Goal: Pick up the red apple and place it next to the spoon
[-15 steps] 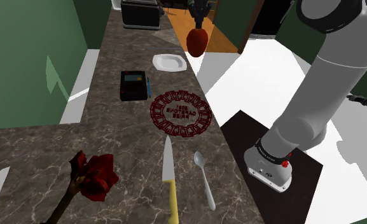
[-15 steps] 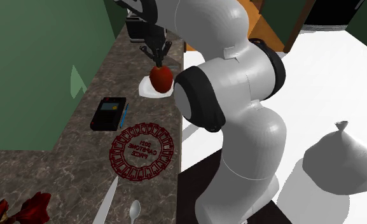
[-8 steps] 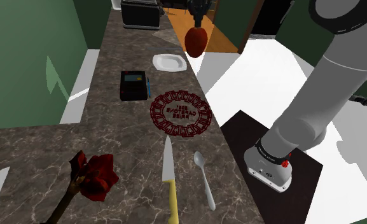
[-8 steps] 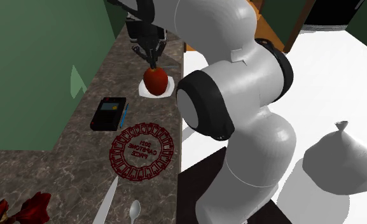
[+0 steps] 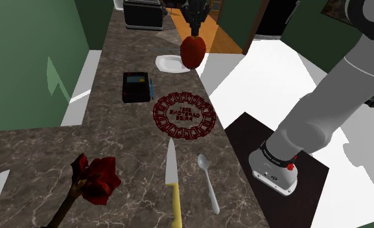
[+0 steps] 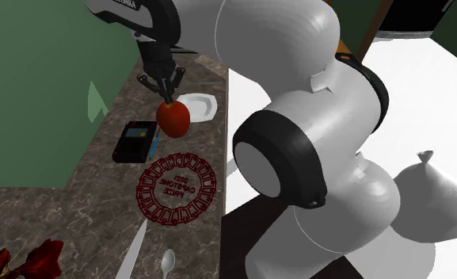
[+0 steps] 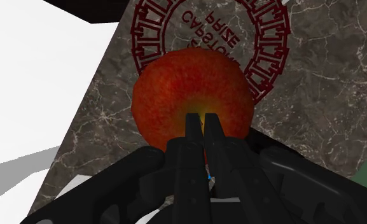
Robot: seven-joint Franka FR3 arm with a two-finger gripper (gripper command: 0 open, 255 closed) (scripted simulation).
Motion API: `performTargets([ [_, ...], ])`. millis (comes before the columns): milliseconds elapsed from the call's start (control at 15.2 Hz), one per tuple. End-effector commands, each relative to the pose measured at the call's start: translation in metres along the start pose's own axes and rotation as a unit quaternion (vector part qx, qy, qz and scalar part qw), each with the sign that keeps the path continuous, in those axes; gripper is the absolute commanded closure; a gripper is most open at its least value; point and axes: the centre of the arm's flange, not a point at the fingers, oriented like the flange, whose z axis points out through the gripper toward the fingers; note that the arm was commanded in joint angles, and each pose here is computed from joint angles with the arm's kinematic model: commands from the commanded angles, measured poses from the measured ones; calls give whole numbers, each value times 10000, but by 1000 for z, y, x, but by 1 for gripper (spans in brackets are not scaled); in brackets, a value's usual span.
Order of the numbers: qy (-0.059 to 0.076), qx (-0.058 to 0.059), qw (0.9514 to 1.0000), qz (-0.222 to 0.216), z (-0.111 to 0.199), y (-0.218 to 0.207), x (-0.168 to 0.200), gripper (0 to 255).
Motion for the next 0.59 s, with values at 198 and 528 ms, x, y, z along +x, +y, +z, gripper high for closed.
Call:
performTargets([
  [198,-1,-2,10000,7,9,-55,-35,255],
  [528,-1,-2,10000,7,18,-110,-70,255],
])
